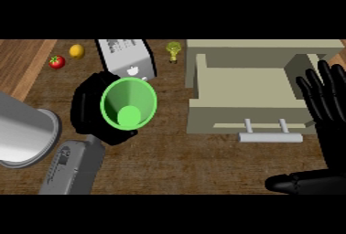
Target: Pick up the cup, place it into the drawer and close the drawer
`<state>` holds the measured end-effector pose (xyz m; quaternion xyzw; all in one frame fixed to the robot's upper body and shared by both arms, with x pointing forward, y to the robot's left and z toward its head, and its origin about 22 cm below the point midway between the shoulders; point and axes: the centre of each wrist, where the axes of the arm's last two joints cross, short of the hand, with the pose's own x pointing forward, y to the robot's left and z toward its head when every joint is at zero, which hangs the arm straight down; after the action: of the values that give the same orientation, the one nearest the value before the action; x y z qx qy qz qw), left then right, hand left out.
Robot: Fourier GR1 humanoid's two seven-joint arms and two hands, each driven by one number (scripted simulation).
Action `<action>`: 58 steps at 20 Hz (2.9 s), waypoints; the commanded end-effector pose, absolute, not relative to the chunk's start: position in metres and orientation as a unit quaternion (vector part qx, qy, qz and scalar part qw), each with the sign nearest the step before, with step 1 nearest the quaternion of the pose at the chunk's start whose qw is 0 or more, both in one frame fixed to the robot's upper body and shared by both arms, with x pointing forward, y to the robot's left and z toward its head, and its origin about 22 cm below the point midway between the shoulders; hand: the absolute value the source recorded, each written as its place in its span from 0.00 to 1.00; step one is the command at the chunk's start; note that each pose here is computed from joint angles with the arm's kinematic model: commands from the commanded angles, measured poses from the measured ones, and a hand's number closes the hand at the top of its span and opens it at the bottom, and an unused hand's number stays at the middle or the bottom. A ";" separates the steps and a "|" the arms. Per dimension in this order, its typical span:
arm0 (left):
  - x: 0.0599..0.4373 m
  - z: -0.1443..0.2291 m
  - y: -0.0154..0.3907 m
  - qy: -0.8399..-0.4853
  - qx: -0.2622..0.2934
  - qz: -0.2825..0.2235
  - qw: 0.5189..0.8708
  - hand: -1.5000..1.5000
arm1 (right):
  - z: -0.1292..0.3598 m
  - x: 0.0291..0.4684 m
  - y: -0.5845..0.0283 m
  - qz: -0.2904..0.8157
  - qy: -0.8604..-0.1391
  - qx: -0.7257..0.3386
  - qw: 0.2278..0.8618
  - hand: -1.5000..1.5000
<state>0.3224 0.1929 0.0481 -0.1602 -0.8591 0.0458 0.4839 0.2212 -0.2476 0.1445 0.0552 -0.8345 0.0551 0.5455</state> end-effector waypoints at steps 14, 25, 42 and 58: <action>0.392 0.159 0.122 -0.865 -0.124 -0.010 0.486 1.00 | 0.139 0.215 -0.252 0.053 -0.835 0.053 0.546 0.00; 0.412 0.190 0.058 -0.847 -0.106 -0.039 0.519 1.00 | 0.130 0.209 -0.244 0.060 -0.842 0.066 0.532 0.00; 0.429 0.140 0.024 -0.823 -0.052 -0.073 0.562 1.00 | 0.142 0.225 -0.256 0.076 -0.841 0.076 0.530 0.00; 0.428 0.136 0.008 -0.804 0.024 -0.167 0.570 0.00 | 0.148 0.248 -0.239 0.086 -0.844 0.096 0.521 0.00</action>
<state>0.4292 0.0128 0.1343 0.0015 -0.8059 -0.1451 0.5740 0.2375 -0.2407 0.1414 0.0895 -0.8422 0.0806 0.5255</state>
